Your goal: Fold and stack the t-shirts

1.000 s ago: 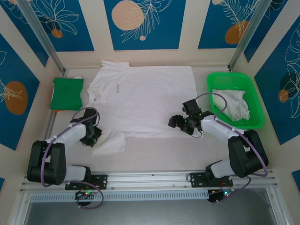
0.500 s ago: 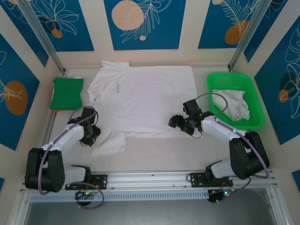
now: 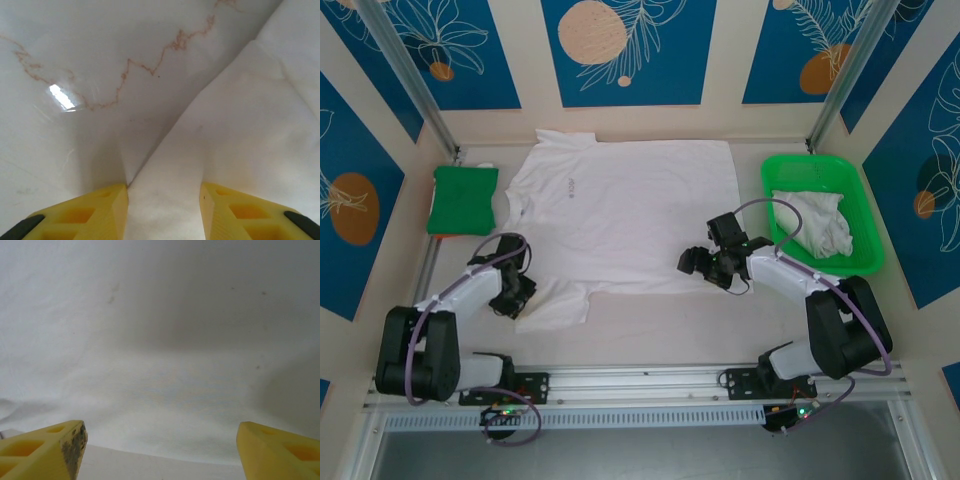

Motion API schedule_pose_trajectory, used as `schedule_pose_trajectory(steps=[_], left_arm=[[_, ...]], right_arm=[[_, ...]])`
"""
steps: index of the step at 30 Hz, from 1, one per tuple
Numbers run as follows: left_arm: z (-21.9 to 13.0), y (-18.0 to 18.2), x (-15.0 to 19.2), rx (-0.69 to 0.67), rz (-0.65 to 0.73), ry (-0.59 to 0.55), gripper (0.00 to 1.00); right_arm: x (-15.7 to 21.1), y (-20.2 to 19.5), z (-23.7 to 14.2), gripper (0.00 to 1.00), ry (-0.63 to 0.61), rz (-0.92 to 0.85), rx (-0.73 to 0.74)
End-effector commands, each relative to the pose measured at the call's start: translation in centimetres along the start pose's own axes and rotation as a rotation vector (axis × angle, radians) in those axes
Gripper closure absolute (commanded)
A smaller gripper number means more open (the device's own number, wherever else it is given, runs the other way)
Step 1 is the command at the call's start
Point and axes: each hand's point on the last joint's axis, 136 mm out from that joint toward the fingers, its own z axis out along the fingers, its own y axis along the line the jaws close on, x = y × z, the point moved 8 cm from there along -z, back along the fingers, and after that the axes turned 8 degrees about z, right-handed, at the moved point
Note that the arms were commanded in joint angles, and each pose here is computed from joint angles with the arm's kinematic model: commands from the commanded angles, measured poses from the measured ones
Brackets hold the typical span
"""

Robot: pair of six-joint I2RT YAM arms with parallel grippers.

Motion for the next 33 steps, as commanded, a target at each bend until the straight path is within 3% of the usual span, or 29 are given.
schedule_pose_trajectory(steps=[1, 4, 13, 19, 27, 29, 33], left_arm=[[1.1, 0.1, -0.1, -0.024, 0.012, 0.01, 0.59], [2.1, 0.0, 0.2, -0.019, 0.014, 0.031, 0.65], [1.6, 0.0, 0.2, 0.005, 0.021, 0.028, 1.0], [0.7, 0.1, 0.2, 0.049, 0.016, 0.006, 1.0], [-2.7, -0.3, -1.1, 0.089, 0.044, -0.09, 1.0], [-3.2, -0.4, -1.3, 0.101, 0.046, -0.114, 1.0], [-3.4, -0.4, -1.4, 0.105, 0.049, -0.121, 1.0]], right_arm=[[-0.2, 0.6, -0.4, 0.21, -0.002, -0.007, -0.008], [-0.1, 0.5, -0.7, 0.21, -0.008, -0.008, -0.005], [-0.4, -0.9, -3.1, 0.21, -0.115, 0.066, 0.053], [-0.3, -4.8, -5.4, 0.21, -0.21, 0.244, 0.092], [0.1, -9.0, -6.3, 0.26, -0.221, 0.489, 0.2], [0.2, -9.6, -6.1, 0.32, -0.215, 0.522, 0.21], [0.1, -10.9, -5.0, 0.54, -0.191, 0.601, 0.219]])
